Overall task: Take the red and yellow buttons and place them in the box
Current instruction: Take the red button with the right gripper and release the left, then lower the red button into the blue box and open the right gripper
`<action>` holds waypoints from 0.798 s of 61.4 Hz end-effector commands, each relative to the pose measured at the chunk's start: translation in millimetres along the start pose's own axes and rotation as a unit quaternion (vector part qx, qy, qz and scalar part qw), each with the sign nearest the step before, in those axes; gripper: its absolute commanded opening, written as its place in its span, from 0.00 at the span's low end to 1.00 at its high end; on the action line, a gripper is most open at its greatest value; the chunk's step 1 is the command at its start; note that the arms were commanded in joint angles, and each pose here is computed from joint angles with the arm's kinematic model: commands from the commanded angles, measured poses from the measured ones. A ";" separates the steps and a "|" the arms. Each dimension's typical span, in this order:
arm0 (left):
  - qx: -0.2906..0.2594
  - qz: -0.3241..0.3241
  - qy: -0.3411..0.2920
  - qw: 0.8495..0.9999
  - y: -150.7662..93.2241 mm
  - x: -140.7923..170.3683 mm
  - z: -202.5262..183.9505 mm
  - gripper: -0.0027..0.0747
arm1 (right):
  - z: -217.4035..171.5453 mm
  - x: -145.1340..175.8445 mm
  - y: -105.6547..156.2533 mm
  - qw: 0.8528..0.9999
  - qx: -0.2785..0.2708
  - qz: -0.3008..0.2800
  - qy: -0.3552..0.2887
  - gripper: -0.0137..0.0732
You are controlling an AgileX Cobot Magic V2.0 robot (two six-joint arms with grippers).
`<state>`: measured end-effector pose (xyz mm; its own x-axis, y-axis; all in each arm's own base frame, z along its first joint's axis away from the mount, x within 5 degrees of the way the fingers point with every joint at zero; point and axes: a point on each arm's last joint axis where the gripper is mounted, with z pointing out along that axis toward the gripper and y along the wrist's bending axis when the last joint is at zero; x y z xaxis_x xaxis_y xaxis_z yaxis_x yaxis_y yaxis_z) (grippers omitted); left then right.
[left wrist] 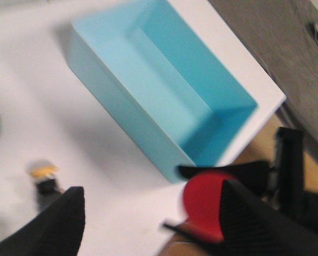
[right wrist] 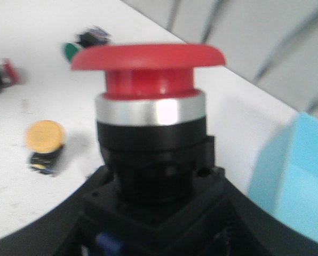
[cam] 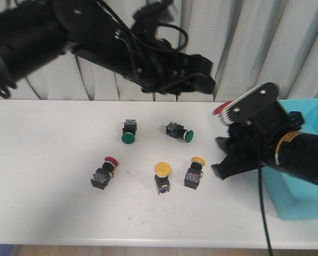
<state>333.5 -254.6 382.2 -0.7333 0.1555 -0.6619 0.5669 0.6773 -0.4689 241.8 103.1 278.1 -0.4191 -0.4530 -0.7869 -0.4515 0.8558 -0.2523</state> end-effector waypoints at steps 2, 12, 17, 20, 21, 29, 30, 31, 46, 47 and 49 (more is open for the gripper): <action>-0.040 0.086 -0.093 0.991 -6.0 -22.7 -56.8 0.71 | -10.1 -11.6 -28.3 0.997 0.042 0.054 -0.039 0.16; -0.189 0.205 -0.101 0.955 6.9 -26.8 -96.7 0.71 | -17.2 -9.2 -69.0 0.985 0.110 0.128 -0.024 0.16; -0.241 0.238 -0.103 0.935 9.9 -28.2 -110.1 0.71 | -20.6 -10.5 -89.5 0.978 0.142 0.153 -0.026 0.17; -0.265 0.249 -0.106 0.925 11.0 -29.2 -117.4 0.71 | -20.9 -10.1 -103.7 0.971 0.162 0.175 -0.021 0.17; -0.272 0.252 -0.106 0.923 11.7 -29.4 -118.5 0.71 | -20.2 -9.6 -107.8 0.969 0.167 0.183 -0.018 0.17; -0.296 0.260 -0.105 0.913 14.5 -30.2 -122.5 0.71 | -0.4 1.3 -143.4 0.950 0.203 0.235 0.031 0.17; -0.297 0.260 -0.104 0.913 14.8 -30.2 -122.2 0.71 | 3.0 2.9 -146.5 0.949 0.205 0.238 0.037 0.17; -0.297 0.260 -0.103 0.913 15.2 -30.3 -121.5 0.71 | 8.2 5.7 -150.9 0.946 0.209 0.242 0.049 0.17; -0.297 0.258 -0.099 0.914 17.1 -30.0 -117.9 0.71 | 81.4 38.0 -172.3 0.936 0.185 0.256 0.155 0.18; -0.296 0.257 -0.099 0.915 17.0 -30.0 -117.8 0.71 | 85.2 39.2 -172.5 0.936 0.182 0.257 0.158 0.18; -0.295 0.254 -0.100 0.916 16.9 -30.0 -117.8 0.71 | 94.2 42.2 -172.9 0.936 0.173 0.259 0.166 0.18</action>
<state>330.6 -168.3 436.5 -0.3952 0.5169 -0.7594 0.5037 0.8132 0.2914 359.7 -40.0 225.1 -0.7985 0.0661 -0.5984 0.1659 0.9796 -0.1132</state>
